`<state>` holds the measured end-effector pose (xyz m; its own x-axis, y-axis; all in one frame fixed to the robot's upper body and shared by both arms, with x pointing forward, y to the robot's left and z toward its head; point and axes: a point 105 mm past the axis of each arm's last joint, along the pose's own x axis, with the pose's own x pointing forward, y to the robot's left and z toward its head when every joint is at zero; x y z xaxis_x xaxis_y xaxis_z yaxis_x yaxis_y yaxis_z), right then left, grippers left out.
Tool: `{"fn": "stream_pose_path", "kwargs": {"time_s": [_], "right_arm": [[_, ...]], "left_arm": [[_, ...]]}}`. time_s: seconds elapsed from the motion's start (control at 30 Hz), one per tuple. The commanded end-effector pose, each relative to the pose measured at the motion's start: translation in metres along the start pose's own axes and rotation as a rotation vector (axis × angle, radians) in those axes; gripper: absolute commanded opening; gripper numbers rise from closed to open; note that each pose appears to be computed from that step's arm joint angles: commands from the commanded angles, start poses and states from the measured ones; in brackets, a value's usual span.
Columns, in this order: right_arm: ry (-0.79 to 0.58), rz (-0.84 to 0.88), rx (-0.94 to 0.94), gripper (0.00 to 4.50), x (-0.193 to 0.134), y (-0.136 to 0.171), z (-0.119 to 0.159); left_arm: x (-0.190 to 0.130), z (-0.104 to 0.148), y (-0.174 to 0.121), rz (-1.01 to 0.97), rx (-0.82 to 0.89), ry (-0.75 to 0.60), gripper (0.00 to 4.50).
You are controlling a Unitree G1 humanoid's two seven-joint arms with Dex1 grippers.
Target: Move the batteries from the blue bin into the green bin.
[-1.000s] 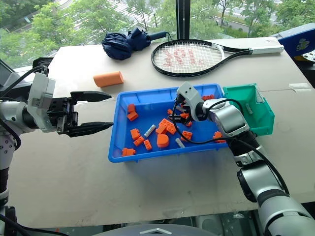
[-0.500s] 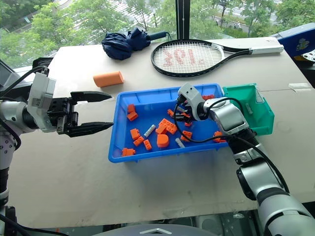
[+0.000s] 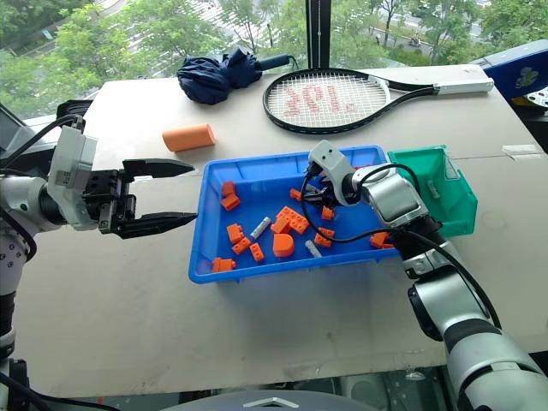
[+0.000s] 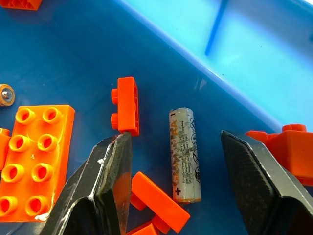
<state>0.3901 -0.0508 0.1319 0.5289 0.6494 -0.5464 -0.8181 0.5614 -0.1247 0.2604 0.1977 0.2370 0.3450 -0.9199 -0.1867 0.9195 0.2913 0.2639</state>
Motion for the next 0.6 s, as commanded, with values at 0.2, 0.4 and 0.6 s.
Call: {"fn": "stream_pose_path", "kwargs": {"time_s": [0.2, 0.4, 0.6], "right_arm": [[0.012, 0.015, -0.05, 0.09, -0.003, 0.002, 0.008], [-0.026, 0.003, -0.037, 0.03, -0.009, 0.0, 0.018], [-0.029, -0.001, -0.029, 0.03, -0.018, 0.001, 0.019]], "left_arm": [[-0.004, 0.012, 0.0, 0.011, 0.055, -0.007, 4.5], [-0.004, 0.012, 0.001, 0.014, 0.056, -0.006, 4.5], [-0.004, 0.013, 0.002, 0.011, 0.057, -0.01, 4.5]]}}
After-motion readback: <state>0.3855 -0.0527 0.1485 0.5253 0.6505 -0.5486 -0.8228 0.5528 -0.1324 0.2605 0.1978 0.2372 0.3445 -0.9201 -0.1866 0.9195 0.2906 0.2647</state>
